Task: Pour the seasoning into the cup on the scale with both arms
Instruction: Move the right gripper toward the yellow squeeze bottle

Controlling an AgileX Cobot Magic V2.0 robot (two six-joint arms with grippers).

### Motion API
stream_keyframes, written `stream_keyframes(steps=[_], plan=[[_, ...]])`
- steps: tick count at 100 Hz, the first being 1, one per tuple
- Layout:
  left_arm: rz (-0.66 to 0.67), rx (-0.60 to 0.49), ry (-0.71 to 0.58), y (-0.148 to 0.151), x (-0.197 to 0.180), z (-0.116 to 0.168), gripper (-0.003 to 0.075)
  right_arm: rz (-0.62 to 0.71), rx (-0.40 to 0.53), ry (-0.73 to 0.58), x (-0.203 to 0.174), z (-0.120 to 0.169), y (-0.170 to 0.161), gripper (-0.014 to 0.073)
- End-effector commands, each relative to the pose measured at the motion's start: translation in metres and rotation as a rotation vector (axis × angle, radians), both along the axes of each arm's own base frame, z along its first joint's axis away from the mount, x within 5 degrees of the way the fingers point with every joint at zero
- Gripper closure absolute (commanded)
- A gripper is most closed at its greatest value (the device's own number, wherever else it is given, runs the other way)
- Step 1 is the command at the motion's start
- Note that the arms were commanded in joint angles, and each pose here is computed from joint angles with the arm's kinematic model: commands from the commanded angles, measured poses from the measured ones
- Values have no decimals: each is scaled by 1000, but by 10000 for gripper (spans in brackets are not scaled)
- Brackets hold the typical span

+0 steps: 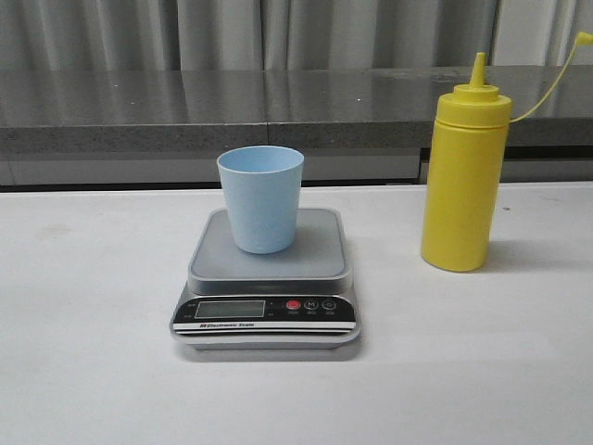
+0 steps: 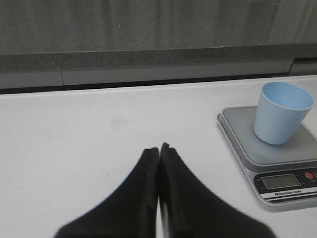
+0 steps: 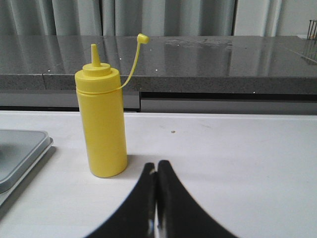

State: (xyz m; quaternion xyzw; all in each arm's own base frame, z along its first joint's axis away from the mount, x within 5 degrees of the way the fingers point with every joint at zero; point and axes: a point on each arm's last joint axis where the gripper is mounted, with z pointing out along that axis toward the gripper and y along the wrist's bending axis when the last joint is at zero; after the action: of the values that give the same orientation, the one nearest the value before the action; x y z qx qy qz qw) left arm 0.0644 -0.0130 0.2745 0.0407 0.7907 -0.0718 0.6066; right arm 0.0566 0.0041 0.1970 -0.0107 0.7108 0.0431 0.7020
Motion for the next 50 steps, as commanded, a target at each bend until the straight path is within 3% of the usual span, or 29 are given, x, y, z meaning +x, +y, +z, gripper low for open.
stream_keyframes(steps=[1, 31, 50], plan=[[16, -36, -90, 1, 0, 14, 741, -3, 3, -114, -4, 22, 0, 664], [16, -36, -90, 1, 0, 14, 741, -6, 28, -60, -6, 46, -1, 662], [16, -36, -90, 1, 0, 14, 741, -7, 42, 149, 11, 60, 1, 662]])
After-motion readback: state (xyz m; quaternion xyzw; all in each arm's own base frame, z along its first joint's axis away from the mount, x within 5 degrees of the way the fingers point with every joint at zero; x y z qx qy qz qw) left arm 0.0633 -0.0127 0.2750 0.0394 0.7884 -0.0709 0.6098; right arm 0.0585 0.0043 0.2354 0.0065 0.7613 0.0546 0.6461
